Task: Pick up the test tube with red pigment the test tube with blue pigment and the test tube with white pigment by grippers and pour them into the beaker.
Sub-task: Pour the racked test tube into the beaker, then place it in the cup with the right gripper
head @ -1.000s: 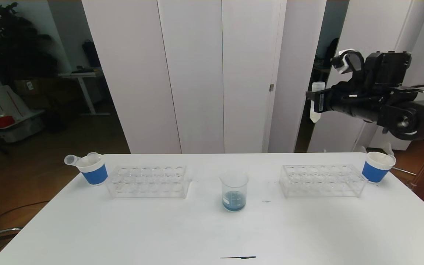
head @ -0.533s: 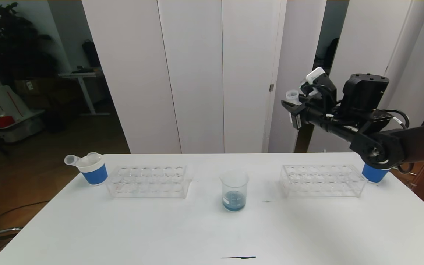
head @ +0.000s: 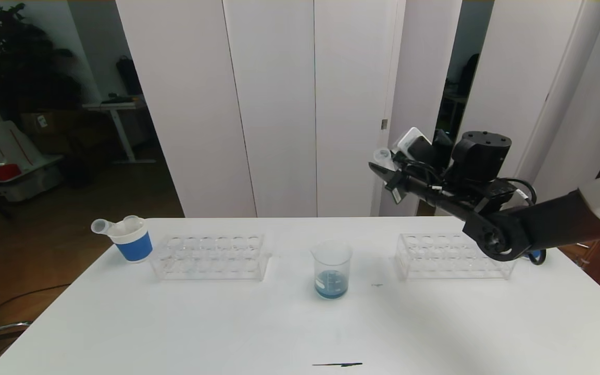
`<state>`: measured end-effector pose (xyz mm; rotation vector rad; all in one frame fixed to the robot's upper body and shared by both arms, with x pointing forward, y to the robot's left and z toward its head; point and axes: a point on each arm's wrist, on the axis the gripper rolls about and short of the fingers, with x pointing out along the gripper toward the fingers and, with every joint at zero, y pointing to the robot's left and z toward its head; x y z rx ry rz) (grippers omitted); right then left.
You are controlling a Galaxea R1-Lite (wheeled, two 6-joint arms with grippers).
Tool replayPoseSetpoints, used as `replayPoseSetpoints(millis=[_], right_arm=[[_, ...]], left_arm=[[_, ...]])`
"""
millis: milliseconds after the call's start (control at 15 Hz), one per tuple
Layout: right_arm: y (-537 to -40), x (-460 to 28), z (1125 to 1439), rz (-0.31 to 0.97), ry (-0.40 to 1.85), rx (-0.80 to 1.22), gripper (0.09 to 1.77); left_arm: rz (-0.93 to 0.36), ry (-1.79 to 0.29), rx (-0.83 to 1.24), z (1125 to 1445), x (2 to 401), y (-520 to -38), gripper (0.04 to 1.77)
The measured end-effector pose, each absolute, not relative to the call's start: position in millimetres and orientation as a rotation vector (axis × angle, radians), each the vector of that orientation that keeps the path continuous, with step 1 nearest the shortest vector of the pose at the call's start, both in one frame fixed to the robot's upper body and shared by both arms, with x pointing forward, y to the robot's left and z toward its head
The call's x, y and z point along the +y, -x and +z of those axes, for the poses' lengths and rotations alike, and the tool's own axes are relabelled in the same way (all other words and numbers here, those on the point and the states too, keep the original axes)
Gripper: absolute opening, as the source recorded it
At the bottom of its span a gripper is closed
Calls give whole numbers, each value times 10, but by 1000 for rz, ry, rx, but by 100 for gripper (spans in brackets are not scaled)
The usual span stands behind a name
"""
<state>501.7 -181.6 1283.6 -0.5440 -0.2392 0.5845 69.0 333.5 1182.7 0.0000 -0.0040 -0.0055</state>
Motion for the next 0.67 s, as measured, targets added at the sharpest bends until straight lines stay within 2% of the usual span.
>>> replayPoseSetpoints(millis=[667], right_arm=[[-5078,-1565,12612,730,672,-338,59]], left_arm=[[-6,0,-4,11827,3335,-690,175]])
